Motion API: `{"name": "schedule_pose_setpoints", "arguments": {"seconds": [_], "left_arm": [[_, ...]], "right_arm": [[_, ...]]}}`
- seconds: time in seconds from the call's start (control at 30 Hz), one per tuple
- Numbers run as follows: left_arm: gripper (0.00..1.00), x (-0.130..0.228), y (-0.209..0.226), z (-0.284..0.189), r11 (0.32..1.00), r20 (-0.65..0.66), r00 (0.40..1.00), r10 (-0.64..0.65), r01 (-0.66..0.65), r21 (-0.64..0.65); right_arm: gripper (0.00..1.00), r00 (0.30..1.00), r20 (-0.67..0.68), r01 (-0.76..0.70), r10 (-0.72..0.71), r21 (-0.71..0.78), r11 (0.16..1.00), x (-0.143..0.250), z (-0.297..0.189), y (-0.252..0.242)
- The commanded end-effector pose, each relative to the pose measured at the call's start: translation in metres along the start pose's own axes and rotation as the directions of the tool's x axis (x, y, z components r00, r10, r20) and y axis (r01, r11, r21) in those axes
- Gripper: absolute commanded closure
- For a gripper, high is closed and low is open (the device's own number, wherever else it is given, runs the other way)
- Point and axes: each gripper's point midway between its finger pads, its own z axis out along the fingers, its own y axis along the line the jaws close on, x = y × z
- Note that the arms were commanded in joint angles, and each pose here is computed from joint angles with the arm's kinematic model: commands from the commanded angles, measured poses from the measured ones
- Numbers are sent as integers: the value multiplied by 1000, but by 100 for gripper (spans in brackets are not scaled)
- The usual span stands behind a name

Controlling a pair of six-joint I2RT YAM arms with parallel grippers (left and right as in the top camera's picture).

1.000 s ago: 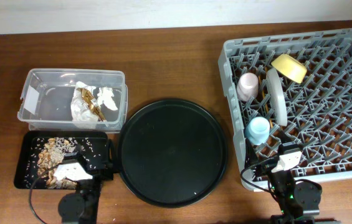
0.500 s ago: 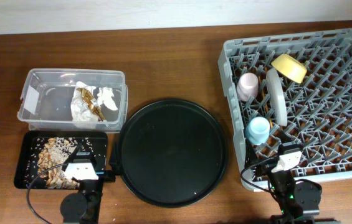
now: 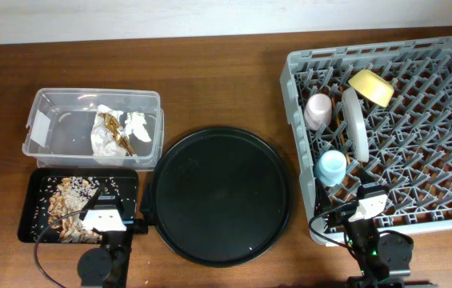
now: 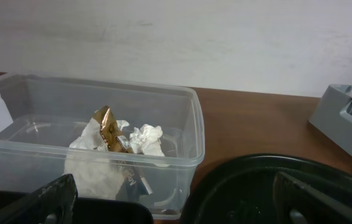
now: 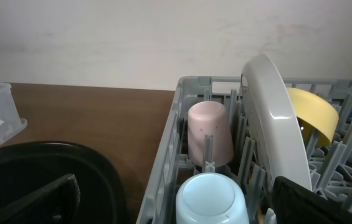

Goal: Sort waste into correct bins and load items into the dishwasher rack

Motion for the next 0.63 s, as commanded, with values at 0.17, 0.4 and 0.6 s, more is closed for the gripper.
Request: {"name": "schedule_pose_setpoints", "arguments": {"seconds": [0.17,0.4,0.6], "left_arm": [[1,1,1,0,1000,1,1000,20,-20,-4],[1,1,1,0,1000,1,1000,20,-20,-4],[1,1,1,0,1000,1,1000,20,-20,-4]], "right_arm": [[1,1000,-5,3,-3,5,1000,2,0,0],[1,1000,-5,3,-3,5,1000,2,0,0],[1,1000,-5,3,-3,5,1000,2,0,0]]}}
